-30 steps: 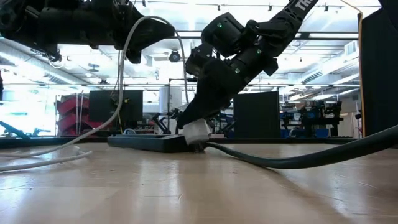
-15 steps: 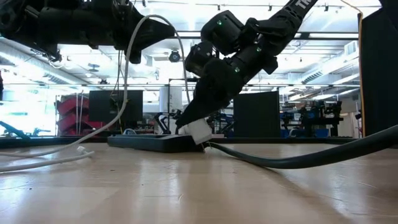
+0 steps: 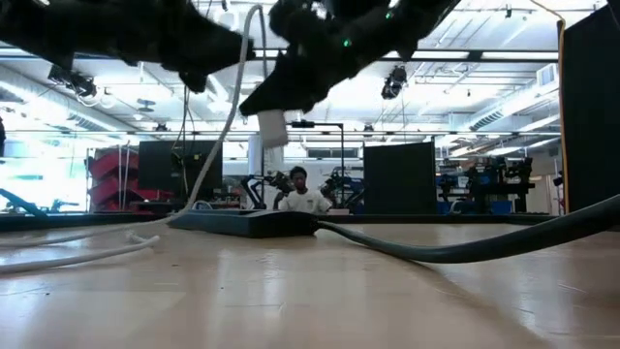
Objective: Insert USB
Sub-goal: Insert the white USB cable into the white charger adapter
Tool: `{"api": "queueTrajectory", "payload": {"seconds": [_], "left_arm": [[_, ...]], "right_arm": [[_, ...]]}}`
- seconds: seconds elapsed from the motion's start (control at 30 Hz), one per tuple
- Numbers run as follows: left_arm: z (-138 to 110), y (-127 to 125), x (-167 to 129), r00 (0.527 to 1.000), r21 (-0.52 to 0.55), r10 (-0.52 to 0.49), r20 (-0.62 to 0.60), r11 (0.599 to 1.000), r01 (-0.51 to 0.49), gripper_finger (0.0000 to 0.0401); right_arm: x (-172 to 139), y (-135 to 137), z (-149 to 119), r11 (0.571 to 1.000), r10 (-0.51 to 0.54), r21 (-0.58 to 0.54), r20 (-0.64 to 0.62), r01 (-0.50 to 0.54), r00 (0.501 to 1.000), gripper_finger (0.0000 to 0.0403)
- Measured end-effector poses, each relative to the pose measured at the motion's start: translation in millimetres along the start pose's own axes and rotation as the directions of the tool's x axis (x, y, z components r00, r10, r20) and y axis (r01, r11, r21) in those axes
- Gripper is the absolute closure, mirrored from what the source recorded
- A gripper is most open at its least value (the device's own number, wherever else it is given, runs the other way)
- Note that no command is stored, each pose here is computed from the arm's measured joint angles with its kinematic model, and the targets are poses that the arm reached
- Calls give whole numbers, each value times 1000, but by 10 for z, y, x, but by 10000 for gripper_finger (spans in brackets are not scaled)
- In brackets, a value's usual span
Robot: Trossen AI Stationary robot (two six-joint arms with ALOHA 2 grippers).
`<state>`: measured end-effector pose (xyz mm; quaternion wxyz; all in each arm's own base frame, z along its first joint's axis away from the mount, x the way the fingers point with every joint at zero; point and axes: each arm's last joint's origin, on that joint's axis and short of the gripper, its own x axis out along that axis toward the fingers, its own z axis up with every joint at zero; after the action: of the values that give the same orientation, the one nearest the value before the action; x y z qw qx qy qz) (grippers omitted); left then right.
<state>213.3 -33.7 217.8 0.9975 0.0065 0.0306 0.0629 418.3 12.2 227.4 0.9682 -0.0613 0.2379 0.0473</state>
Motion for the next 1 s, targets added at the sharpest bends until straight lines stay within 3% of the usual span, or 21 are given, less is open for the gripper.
{"api": "queueTrajectory", "payload": {"seconds": [0.2,0.3,0.47,0.7,0.83,1.0], "left_arm": [[3,32,-188,995,34,69,-71,997,-66,237],[-47,42,-240,995,34,63,-81,998,-61,229],[-226,12,-299,986,10,-133,-101,991,134,228],[-264,5,-362,968,-35,-245,56,968,247,228],[-206,29,-340,977,-68,-173,127,981,183,228],[-260,86,-299,993,-91,81,89,993,-73,228]], "right_arm": [[-169,-19,168,1000,-20,-10,66,21,998,403],[-235,-9,253,999,34,-21,122,-32,992,403],[-283,30,356,971,238,-73,230,-228,944,403],[-313,76,428,908,418,-151,311,-390,854,403],[-320,66,474,935,356,-128,354,-332,865,403],[-295,46,478,999,41,-17,341,-38,939,403]]}}
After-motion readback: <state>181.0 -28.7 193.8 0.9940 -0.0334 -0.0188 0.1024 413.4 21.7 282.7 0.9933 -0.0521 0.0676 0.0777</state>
